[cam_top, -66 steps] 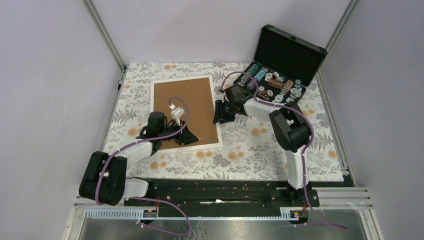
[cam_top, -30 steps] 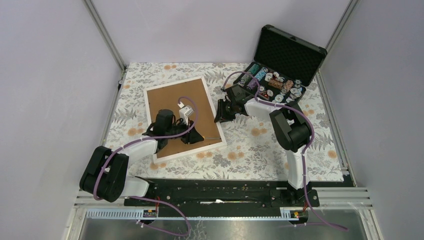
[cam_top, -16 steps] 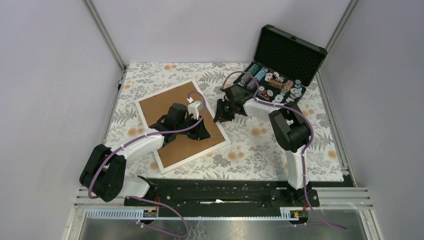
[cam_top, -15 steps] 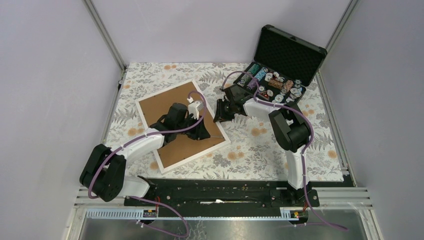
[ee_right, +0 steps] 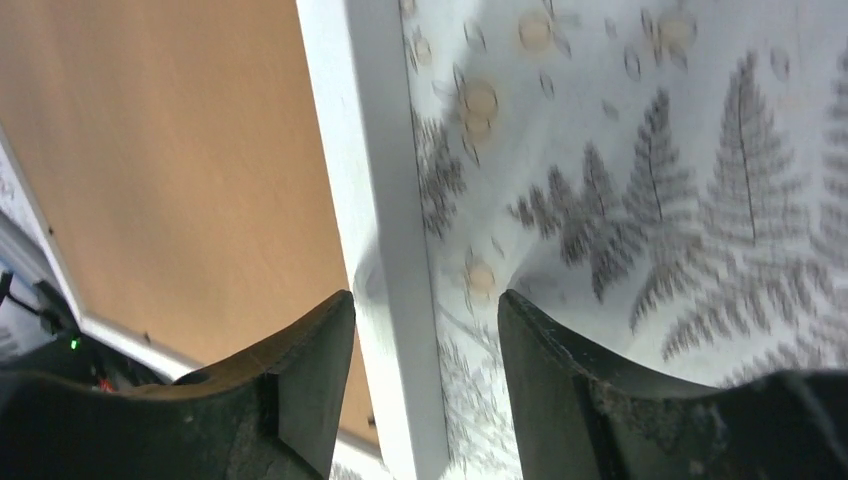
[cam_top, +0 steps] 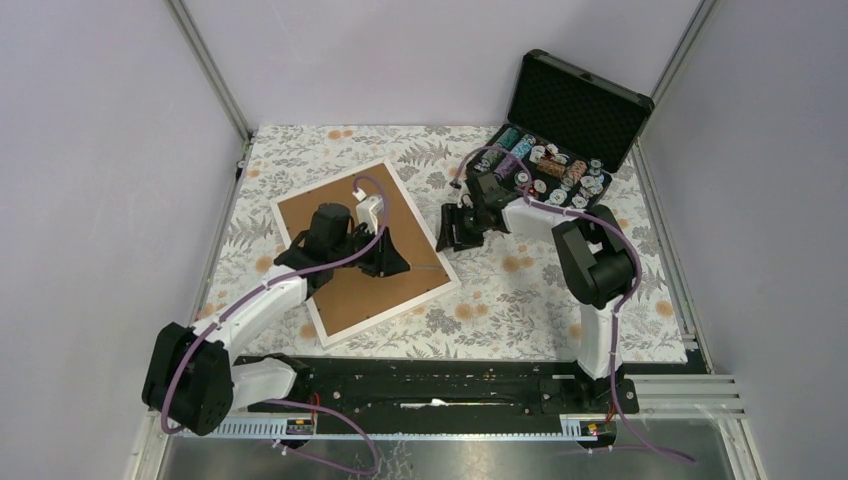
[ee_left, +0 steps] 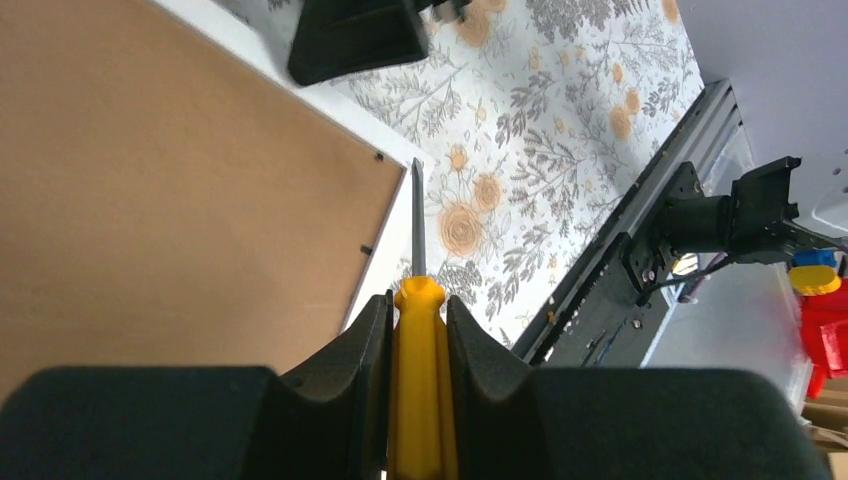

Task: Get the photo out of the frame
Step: Release the photo frame item from the photo frame.

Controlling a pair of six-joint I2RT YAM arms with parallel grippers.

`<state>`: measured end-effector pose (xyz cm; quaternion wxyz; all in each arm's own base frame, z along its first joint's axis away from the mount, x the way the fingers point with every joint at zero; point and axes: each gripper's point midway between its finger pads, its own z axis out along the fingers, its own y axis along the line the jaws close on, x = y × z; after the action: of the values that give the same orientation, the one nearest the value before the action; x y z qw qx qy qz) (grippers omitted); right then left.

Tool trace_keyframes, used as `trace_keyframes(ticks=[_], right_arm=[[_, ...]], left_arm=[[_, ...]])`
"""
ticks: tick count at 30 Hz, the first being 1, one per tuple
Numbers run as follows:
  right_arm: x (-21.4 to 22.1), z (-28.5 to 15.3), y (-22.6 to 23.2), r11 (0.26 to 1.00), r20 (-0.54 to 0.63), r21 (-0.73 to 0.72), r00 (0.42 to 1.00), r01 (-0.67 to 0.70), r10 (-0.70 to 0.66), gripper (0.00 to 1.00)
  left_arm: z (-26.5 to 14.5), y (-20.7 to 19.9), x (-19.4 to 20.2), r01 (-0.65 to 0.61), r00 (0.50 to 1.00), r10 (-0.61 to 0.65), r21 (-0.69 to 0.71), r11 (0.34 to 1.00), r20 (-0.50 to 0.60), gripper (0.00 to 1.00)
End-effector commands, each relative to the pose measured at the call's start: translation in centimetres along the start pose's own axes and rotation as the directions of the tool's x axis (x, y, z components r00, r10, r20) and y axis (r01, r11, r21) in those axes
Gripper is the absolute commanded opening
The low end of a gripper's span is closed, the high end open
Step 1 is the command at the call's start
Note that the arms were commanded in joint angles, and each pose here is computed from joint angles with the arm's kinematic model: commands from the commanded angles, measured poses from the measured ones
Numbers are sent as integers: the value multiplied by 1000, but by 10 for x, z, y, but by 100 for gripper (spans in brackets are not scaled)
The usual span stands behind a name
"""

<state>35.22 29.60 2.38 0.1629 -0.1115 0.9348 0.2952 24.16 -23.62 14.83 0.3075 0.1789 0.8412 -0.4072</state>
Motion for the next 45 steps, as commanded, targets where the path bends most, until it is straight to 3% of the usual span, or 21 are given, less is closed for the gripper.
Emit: trace_keyframes(ticks=[1, 6, 10, 14, 22, 25, 33, 38, 45], right_arm=[[26, -25, 10, 996, -52, -86, 998, 23, -27, 62], [47, -24, 8, 997, -72, -57, 996, 50, -54, 55], [59, -13, 16, 997, -103, -77, 994, 25, -33, 53], [66, -4, 16, 997, -129, -79, 992, -19, 9, 46], [67, 11, 18, 996, -122, -35, 990, -78, 73, 17], [61, 16, 10, 992, -95, 22, 987, -125, 127, 0], [44, 34, 10, 965, -73, 61, 963, -253, 257, 0], [28, 39, 28, 957, -58, -6, 955, -291, 290, 0], [39, 37, 18, 963, -34, 18, 962, -269, 269, 0]], left_arm=[[-2, -4, 13, 72, 997, -72, 41, 997, 17, 0], [0, 0, 16, 89, 996, -90, 32, 996, 20, 0], [5, -3, 30, 136, 991, -136, 83, 987, 2, 0], [11, 11, 38, 131, 991, -130, 43, 990, -7, 0], [14, 22, 41, 133, 991, -133, 24, 991, -19, 0], [4, 24, 24, 118, 993, -119, 38, 992, 20, 0], [-36, 45, 1, 87, 991, -80, -52, 995, 109, 0], [-31, 51, 6, 135, 984, -128, -41, 990, 127, 0], [-21, 65, 0, 133, 985, -130, -17, 991, 111, 0]])
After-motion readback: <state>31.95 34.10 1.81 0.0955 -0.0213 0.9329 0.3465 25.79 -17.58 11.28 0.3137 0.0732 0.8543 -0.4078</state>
